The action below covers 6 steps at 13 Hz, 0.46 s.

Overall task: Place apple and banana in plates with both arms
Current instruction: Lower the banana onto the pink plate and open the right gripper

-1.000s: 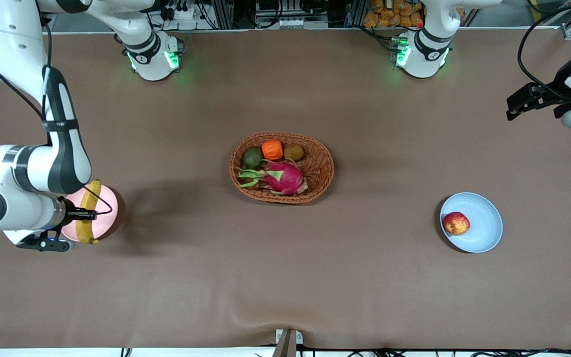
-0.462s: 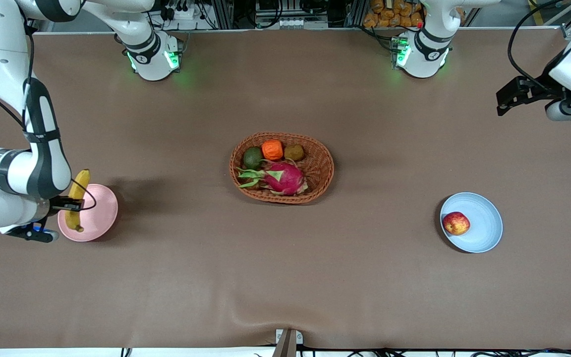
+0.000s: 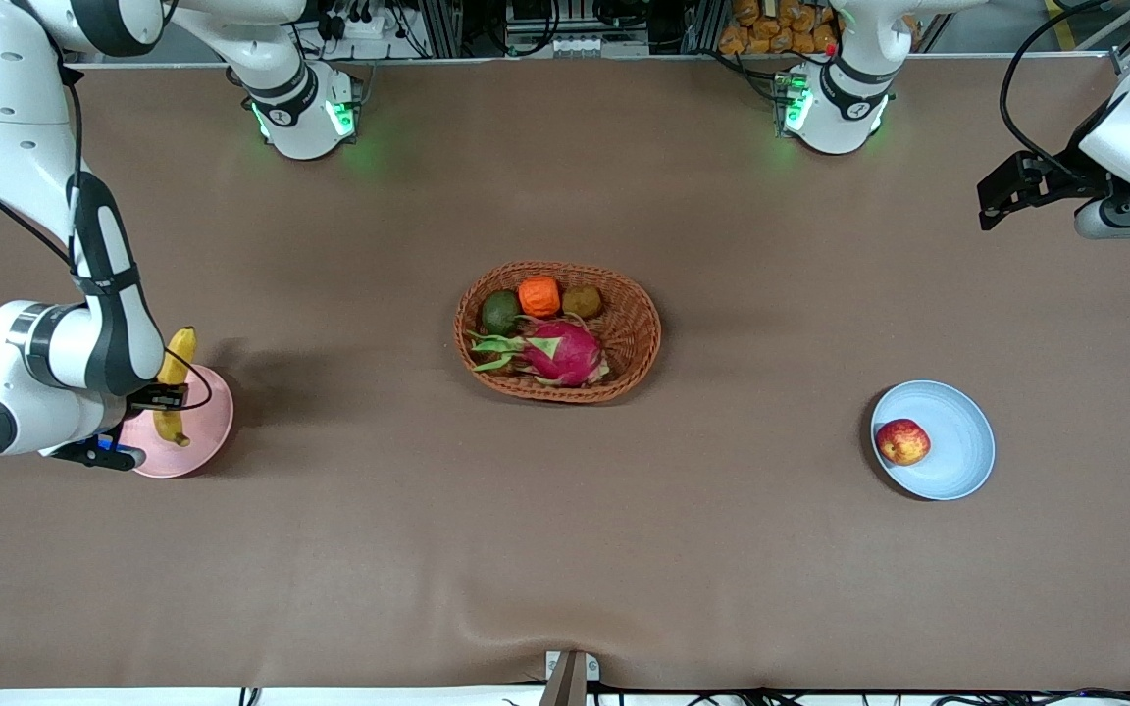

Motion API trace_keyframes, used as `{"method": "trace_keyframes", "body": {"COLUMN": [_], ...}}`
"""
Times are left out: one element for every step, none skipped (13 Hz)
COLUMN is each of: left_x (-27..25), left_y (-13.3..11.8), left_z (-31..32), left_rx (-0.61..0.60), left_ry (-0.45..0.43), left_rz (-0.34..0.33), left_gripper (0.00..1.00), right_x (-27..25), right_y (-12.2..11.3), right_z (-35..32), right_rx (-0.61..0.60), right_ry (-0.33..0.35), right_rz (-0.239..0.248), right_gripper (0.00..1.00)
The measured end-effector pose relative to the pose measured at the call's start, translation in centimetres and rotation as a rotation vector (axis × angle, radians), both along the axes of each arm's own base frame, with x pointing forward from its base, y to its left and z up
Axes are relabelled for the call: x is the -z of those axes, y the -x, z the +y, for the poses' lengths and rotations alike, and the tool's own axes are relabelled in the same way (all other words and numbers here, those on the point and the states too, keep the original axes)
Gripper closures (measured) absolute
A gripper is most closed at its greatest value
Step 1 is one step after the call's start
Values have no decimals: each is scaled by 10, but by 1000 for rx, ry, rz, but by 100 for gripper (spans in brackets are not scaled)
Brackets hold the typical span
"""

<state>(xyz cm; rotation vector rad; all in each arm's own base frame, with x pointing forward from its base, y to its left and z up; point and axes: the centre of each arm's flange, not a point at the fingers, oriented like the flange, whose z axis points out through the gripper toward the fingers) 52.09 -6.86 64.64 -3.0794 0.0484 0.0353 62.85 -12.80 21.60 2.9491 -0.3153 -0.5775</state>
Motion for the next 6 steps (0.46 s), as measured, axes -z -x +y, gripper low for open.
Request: {"method": "trace_keyframes", "body": {"left_x": [0,1,2,2,2,2], "left_y": [0,0,0,0,0,0], "left_z": [-2,-3,-3,-3,-3,-3], "left_rx": [2,3,4,4,4,4], "left_ry": [0,-1,-1,-1,-1,-1], "left_rz": [0,2,3,2,2,2], "left_gripper": [0,0,0,0,0,0], "right_x": [-2,-5,-10,-16,-26,-37], "right_y": [-3,-9,-14,-19,-25,-30], "right_z": [0,-1,-1,-2,-2,-3], "right_rx": [-3,-7,-10,-12,-14,-15], "right_ry": [3,8,12,15,19,22], "right_rz": [-22,-54,-83,-103,-126,-147], "right_gripper": [47,39,28,17,6,0]}}
